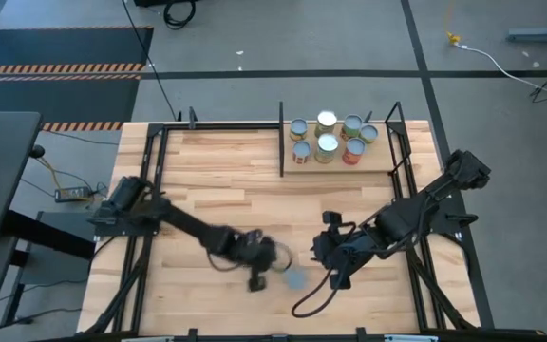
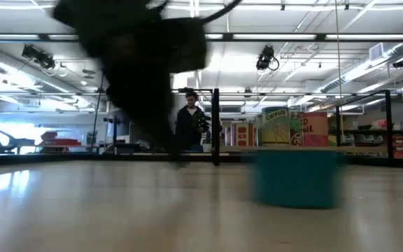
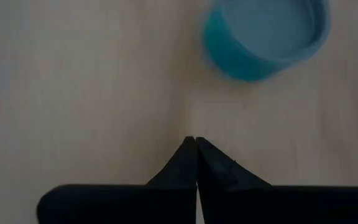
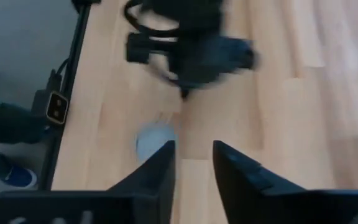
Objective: Pick and place cans onto a shelf
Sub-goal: Put the green can on the shelf
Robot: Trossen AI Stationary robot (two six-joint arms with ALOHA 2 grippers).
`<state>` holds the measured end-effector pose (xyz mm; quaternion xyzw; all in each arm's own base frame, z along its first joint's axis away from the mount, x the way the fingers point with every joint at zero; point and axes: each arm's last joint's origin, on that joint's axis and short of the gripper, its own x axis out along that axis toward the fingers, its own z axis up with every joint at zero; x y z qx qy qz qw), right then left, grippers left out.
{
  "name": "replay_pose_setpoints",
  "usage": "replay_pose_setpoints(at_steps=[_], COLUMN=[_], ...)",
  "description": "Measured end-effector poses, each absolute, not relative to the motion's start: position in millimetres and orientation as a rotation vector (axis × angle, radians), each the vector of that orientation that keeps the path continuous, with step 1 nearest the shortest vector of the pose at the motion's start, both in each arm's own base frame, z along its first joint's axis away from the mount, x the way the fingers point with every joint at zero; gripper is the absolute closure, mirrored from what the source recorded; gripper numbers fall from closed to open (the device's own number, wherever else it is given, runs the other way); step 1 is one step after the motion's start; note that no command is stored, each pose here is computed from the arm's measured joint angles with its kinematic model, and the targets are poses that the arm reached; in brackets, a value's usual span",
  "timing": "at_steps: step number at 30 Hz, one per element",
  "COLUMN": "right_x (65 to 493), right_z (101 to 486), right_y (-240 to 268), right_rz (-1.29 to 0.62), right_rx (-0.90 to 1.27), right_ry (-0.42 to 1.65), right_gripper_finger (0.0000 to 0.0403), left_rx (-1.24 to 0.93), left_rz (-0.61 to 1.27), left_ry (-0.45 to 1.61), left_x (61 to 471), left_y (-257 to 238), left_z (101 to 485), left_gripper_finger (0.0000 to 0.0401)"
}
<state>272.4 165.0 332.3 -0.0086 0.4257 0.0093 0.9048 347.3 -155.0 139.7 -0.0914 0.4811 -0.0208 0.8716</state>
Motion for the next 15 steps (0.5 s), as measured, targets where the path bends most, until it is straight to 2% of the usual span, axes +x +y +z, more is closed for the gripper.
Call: replay_pose_setpoints(at_steps=[4,8,15], right_x=[276.7,274.1,256.6], right_z=[306.1,281.5,243.0], right_y=[168.3,168.8,178.0], right_rz=[0.073,0.144,0.331], right_rx=[-0.02,-0.051,-0.108], right_ry=[0.875,0.928,1.046], right_gripper_finger=[0.0251,0.0196,0.0097], left_rx=[-0.214,-0.168,-0.127], left_rz=[-0.106,-0.134,-0.046], left_ry=[0.878,0.978,1.146], left_x=[367.5,354.5,321.7], left_y=[-145.5,-146.8,-146.4], left_z=[166.1,173.4,190.4], left_gripper_finger=[0.0394,0.0367,0.0276])
